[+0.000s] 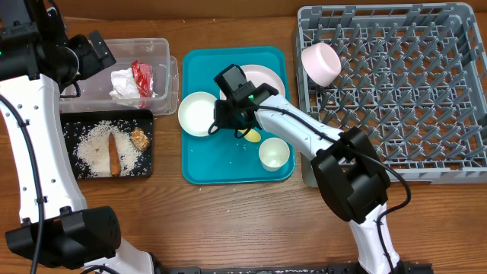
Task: Sort waste into correct bins and load items into the dishwasher
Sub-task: 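Carry the white bowl right and set it in the rack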
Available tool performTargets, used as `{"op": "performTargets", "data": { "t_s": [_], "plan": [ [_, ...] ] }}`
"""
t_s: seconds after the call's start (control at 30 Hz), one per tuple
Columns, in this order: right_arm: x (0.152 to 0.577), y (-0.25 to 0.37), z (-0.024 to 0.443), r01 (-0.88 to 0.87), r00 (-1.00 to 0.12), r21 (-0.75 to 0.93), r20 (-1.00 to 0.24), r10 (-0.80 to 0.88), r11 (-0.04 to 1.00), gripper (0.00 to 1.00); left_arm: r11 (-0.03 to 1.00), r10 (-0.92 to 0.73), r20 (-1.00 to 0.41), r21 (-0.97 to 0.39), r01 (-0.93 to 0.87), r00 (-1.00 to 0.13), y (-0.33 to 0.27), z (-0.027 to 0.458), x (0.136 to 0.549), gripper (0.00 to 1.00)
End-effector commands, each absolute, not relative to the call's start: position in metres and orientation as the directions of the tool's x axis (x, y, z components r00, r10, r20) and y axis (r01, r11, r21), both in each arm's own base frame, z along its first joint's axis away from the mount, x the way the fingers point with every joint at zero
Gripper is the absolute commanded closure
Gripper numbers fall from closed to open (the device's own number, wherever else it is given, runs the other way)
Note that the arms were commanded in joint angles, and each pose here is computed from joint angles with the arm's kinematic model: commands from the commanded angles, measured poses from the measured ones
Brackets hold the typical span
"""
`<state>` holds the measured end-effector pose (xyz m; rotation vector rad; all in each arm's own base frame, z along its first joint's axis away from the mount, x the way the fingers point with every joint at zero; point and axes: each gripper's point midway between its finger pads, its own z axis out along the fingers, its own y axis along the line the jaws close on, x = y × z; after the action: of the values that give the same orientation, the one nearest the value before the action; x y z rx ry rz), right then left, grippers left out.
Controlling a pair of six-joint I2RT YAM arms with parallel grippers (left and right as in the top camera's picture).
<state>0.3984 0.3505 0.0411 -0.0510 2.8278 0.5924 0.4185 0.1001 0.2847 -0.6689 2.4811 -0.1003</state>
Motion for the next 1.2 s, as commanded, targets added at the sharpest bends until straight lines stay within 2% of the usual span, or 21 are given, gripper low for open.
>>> {"op": "performTargets", "data": {
  "t_s": [0.0,0.03,0.13,0.37,0.53,0.57,0.67,0.7,0.8,0.9,1.0,1.1,1.17],
  "plan": [
    [0.404,0.349,0.037,-0.073,-0.965,0.384,-0.261,0.032,0.921,0.78,0.883,-0.464,-0.524,-0.212,-0.419,-0.714,0.098,0.294,0.419,0.00],
    [0.404,0.349,0.037,-0.074,-0.964,0.385,-0.263,0.032,0.920,0.80,0.883,-0.464,-0.524,-0.212,-0.419,-0.714,0.098,0.294,0.419,0.00],
    [0.409,0.347,0.038,-0.070,-0.962,0.390,-0.270,0.041,0.918,0.96,0.883,-0.464,-0.524,-0.212,-0.419,-0.714,0.098,0.294,0.419,0.00],
    [0.413,0.348,0.048,-0.073,-0.957,0.400,-0.285,0.048,0.913,0.96,0.883,-0.464,-0.524,-0.212,-0.419,-0.714,0.098,0.294,0.419,0.00],
    [0.430,0.337,0.117,-0.106,-0.927,0.433,-0.368,0.068,0.895,0.96,0.883,-0.464,-0.524,-0.212,-0.419,-0.714,0.098,0.294,0.419,0.00],
    [0.438,0.320,0.149,-0.093,-0.905,0.419,-0.414,0.099,0.903,0.96,0.883,-0.464,-0.524,-0.212,-0.419,-0.714,0.098,0.294,0.419,0.00],
    [0.448,0.274,0.197,-0.038,-0.850,0.347,-0.504,0.152,0.937,0.96,0.883,-0.464,-0.524,-0.212,-0.419,-0.714,0.098,0.294,0.419,0.00],
    [0.450,0.222,0.235,0.048,-0.782,0.249,-0.593,0.192,0.967,0.96,0.883,-0.464,-0.524,-0.212,-0.419,-0.714,0.098,0.294,0.419,0.00],
    [0.443,0.149,0.279,0.224,-0.672,0.109,-0.702,0.235,0.968,0.96,0.883,-0.464,-0.524,-0.212,-0.419,-0.714,0.098,0.294,0.419,0.00],
    [0.415,0.078,0.324,0.424,-0.557,-0.042,-0.800,0.224,0.905,0.96,0.883,-0.464,-0.524,-0.212,-0.419,-0.714,0.098,0.294,0.419,0.00],
    [0.379,0.021,0.359,0.651,-0.413,-0.120,-0.885,0.217,0.750,0.96,0.883,-0.464,-0.524,-0.212,-0.419,-0.714,0.098,0.294,0.419,0.00],
    [0.357,-0.008,0.375,0.773,-0.324,-0.173,-0.935,0.146,0.610,0.96,0.883,-0.464,-0.524,-0.212,-0.419,-0.714,0.098,0.294,0.419,0.00],
    [0.359,-0.009,0.370,0.786,-0.315,-0.184,-0.940,0.127,0.591,0.96,0.883,-0.464,-0.524,-0.212,-0.419,-0.714,0.098,0.294,0.419,0.00]
  ]
}}
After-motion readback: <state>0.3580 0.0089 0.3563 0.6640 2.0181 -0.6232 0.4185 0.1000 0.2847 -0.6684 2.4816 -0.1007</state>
